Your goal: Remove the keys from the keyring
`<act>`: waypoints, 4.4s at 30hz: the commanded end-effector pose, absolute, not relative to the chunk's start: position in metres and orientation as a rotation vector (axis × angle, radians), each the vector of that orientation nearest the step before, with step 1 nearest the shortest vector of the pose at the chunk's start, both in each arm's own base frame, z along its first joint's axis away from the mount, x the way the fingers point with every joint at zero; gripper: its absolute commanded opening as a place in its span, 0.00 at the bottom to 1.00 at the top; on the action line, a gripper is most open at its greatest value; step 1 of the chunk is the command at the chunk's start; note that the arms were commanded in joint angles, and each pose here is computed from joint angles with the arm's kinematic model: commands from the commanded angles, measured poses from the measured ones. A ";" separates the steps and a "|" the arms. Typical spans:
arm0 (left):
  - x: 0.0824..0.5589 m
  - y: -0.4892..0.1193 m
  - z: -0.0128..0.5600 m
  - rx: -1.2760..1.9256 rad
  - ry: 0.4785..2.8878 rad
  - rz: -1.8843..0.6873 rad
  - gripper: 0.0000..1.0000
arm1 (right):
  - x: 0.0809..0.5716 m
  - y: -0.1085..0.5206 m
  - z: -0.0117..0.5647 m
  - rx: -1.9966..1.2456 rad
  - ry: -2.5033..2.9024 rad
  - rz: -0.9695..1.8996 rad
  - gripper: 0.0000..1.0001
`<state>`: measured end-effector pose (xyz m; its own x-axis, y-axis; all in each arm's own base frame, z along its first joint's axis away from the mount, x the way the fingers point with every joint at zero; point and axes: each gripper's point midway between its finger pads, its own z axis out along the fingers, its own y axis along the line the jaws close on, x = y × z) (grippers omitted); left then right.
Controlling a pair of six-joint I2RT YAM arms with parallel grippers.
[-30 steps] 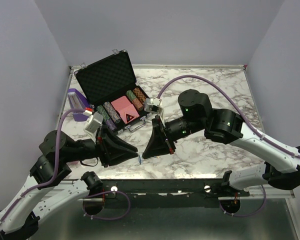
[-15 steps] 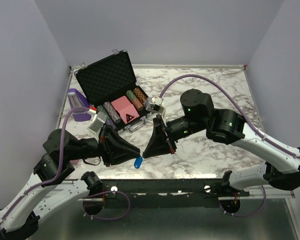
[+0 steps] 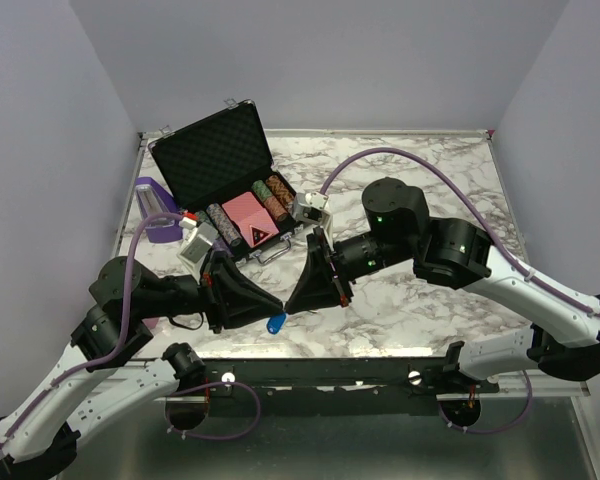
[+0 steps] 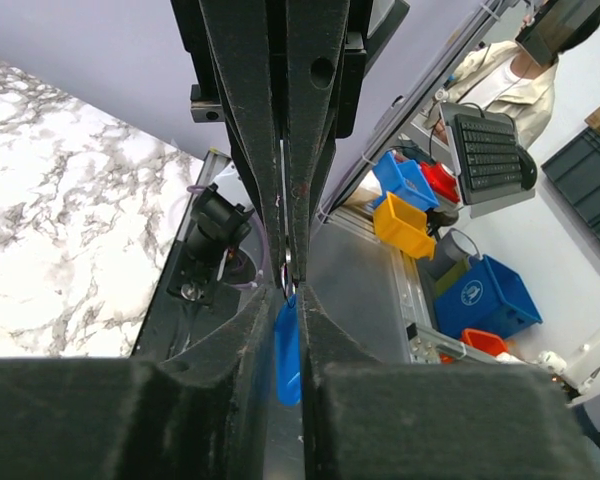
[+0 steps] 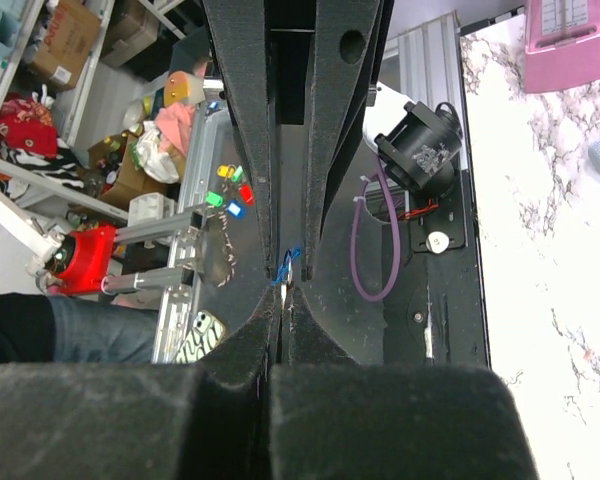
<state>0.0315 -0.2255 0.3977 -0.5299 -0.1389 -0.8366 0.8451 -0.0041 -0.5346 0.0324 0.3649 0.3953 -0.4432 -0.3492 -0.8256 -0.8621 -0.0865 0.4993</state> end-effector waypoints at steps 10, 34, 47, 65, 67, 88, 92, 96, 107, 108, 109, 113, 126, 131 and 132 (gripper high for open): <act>0.026 -0.228 0.396 0.790 1.510 -1.676 0.01 | 0.030 0.363 0.413 -1.286 1.675 1.558 0.01; 0.007 -0.223 0.376 1.075 1.604 -1.609 0.00 | 0.009 0.361 0.387 -1.441 1.796 1.651 0.01; -0.010 -0.221 0.384 1.244 1.523 -1.673 0.06 | 0.004 0.358 0.385 -1.467 1.806 1.673 0.01; 0.067 -0.216 0.417 0.512 1.492 -1.516 0.61 | 0.036 0.350 0.397 -1.219 1.702 1.494 0.01; 0.071 -0.215 0.428 0.417 1.435 -1.577 0.56 | 0.039 0.352 0.399 -1.191 1.679 1.497 0.01; 0.067 -0.226 0.433 0.433 1.427 -1.657 0.36 | 0.051 0.358 0.419 -1.088 1.584 1.495 0.01; 0.066 -0.229 0.430 0.446 1.439 -1.663 0.33 | 0.051 0.357 0.424 -1.078 1.565 1.497 0.01; 0.065 -0.231 0.429 0.454 1.443 -1.668 0.30 | 0.053 0.356 0.427 -1.069 1.558 1.491 0.01; 0.061 -0.235 0.426 0.481 1.458 -1.685 0.09 | 0.056 0.356 0.429 -1.051 1.549 1.482 0.01; 0.060 -0.235 0.425 0.484 1.460 -1.685 0.07 | 0.056 0.356 0.429 -1.051 1.549 1.482 0.01; 0.060 -0.236 0.425 0.485 1.460 -1.686 0.04 | 0.056 0.356 0.430 -1.050 1.547 1.481 0.01; 0.059 -0.237 0.425 0.504 1.468 -1.677 0.00 | 0.055 0.356 0.431 -1.052 1.543 1.484 0.01; 0.039 -0.240 0.418 0.757 1.543 -1.620 0.00 | 0.040 0.356 0.423 -1.165 1.575 1.528 0.01; 0.031 -0.240 0.414 0.870 1.560 -1.602 0.00 | 0.034 0.359 0.417 -1.209 1.591 1.557 0.01; 0.029 -0.240 0.414 0.889 1.565 -1.598 0.00 | 0.033 0.359 0.416 -1.220 1.595 1.563 0.01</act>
